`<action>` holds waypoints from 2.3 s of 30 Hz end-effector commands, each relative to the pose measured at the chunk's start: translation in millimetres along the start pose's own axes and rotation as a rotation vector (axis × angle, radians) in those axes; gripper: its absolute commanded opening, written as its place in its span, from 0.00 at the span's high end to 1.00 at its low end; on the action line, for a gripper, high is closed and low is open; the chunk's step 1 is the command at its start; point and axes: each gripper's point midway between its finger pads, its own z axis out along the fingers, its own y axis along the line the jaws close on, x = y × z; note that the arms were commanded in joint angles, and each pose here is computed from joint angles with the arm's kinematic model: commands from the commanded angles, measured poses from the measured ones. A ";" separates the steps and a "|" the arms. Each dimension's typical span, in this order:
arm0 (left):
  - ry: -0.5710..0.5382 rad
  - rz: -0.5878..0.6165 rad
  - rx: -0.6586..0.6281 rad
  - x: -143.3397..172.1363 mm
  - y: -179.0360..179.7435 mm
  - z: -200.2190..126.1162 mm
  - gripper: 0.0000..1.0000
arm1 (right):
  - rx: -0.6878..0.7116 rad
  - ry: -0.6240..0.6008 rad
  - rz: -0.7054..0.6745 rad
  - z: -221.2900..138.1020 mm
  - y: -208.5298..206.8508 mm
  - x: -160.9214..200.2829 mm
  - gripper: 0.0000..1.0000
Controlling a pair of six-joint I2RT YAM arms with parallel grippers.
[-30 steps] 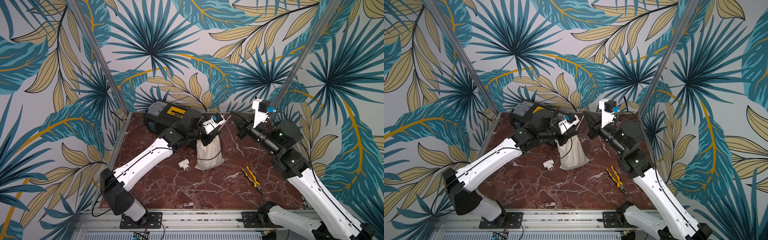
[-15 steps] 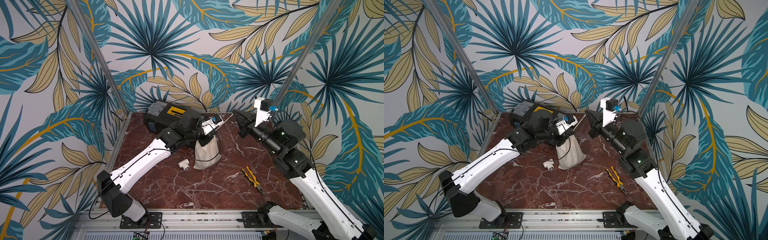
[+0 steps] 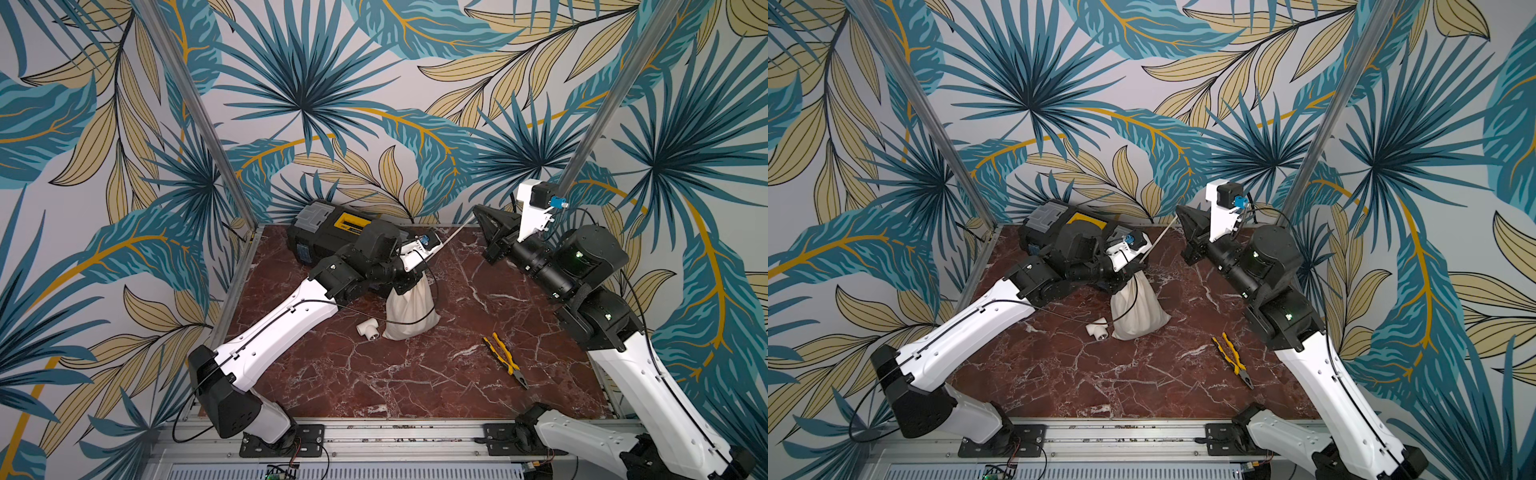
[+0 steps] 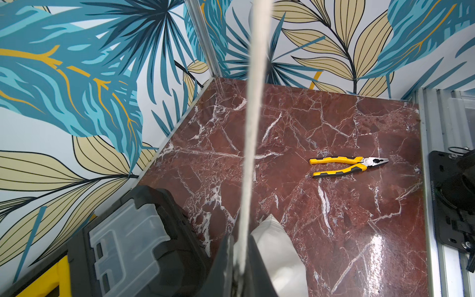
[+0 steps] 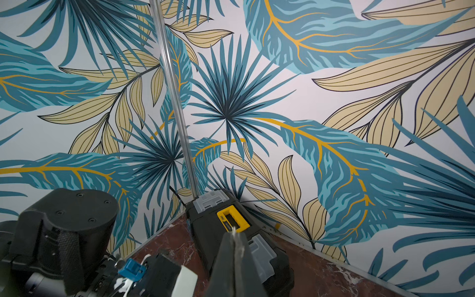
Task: Close the soil bag
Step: Frap the soil bag at the center of the board.
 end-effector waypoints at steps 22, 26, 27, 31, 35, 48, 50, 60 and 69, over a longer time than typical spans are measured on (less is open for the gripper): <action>0.466 0.016 -0.137 121.2 16.0 -3.7 0.87 | 0.038 -0.419 -0.055 -43.8 4.5 -147.1 1.00; 0.486 0.016 -0.132 128.4 14.3 -3.5 0.87 | 0.048 -0.420 -0.062 -45.7 3.2 -148.9 1.00; 0.489 0.015 -0.126 129.9 12.8 -2.8 0.87 | 0.054 -0.417 -0.063 -45.4 2.2 -148.1 1.00; 0.499 0.008 -0.105 135.8 8.6 -0.9 0.93 | 0.092 -0.394 -0.067 -41.7 -5.1 -137.3 1.00; 0.494 -0.004 -0.103 136.2 9.0 -1.9 1.00 | 0.170 -0.339 -0.074 -36.1 -20.3 -114.2 1.00; 0.336 -0.086 -0.065 116.9 -5.0 -11.6 1.00 | 0.308 -0.181 -0.109 -17.9 -50.8 -36.9 1.00; 0.340 -0.091 -0.067 118.2 -5.3 -12.6 1.00 | 0.322 -0.156 -0.112 -14.5 -54.2 -27.2 1.00; 0.293 -0.129 -0.086 95.4 0.5 -20.3 1.00 | 0.293 0.064 -0.079 11.9 -59.3 69.8 1.00; 0.273 -0.142 -0.081 87.1 0.5 -22.9 1.00 | 0.231 0.200 -0.001 14.5 -54.0 145.7 1.00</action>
